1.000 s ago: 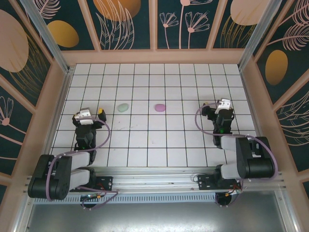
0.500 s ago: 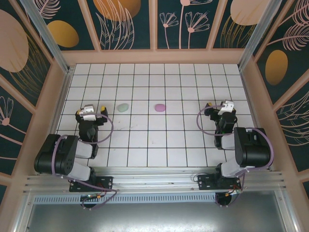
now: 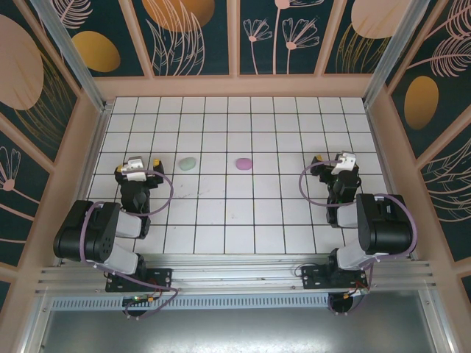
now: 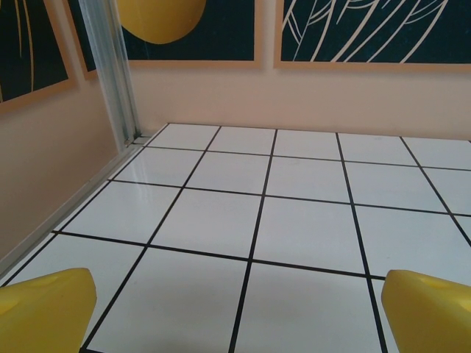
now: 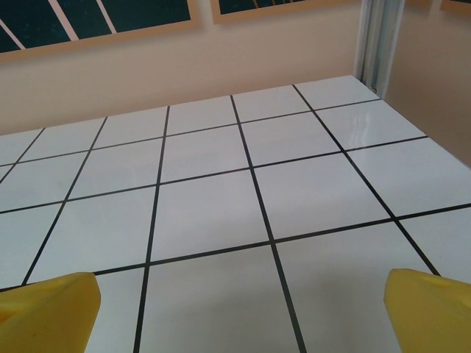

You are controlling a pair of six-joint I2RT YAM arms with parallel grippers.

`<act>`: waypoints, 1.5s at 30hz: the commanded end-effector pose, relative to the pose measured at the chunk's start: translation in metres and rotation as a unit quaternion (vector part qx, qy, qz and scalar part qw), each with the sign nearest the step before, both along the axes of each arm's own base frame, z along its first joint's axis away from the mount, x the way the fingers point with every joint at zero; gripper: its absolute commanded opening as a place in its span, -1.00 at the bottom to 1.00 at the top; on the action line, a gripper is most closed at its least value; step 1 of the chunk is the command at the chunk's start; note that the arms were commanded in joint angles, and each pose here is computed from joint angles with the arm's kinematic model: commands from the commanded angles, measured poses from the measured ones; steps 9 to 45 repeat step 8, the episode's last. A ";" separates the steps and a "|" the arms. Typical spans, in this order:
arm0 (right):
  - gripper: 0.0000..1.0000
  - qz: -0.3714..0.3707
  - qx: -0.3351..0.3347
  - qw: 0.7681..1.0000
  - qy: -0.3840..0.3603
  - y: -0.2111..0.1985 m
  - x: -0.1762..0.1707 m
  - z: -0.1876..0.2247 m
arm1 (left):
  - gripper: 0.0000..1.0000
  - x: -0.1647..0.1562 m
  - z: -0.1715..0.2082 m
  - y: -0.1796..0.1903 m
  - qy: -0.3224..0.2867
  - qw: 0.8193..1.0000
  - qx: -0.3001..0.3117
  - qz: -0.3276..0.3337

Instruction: Insert wireless bluetooth earbuds into charging case

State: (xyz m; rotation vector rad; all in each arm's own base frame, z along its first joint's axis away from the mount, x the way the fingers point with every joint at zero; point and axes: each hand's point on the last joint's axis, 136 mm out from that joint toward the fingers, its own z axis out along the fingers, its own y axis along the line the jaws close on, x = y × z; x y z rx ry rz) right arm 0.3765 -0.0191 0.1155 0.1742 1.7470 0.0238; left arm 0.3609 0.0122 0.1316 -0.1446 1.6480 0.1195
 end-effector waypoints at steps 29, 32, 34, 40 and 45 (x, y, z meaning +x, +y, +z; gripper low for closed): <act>0.98 0.048 -0.001 0.999 -0.016 0.013 0.003 0.005 | 0.98 0.005 0.009 0.005 -0.017 1.000 -0.006 0.011; 0.98 0.048 -0.001 0.999 -0.016 0.013 0.003 0.005 | 0.98 0.005 0.009 0.005 -0.017 1.000 -0.006 0.011; 0.98 0.048 -0.001 0.999 -0.016 0.013 0.003 0.005 | 0.98 0.005 0.009 0.005 -0.017 1.000 -0.006 0.011; 0.98 0.048 -0.001 0.999 -0.016 0.013 0.003 0.005 | 0.98 0.005 0.009 0.005 -0.017 1.000 -0.006 0.011; 0.98 0.048 -0.001 0.999 -0.016 0.013 0.003 0.005 | 0.98 0.005 0.009 0.005 -0.017 1.000 -0.006 0.011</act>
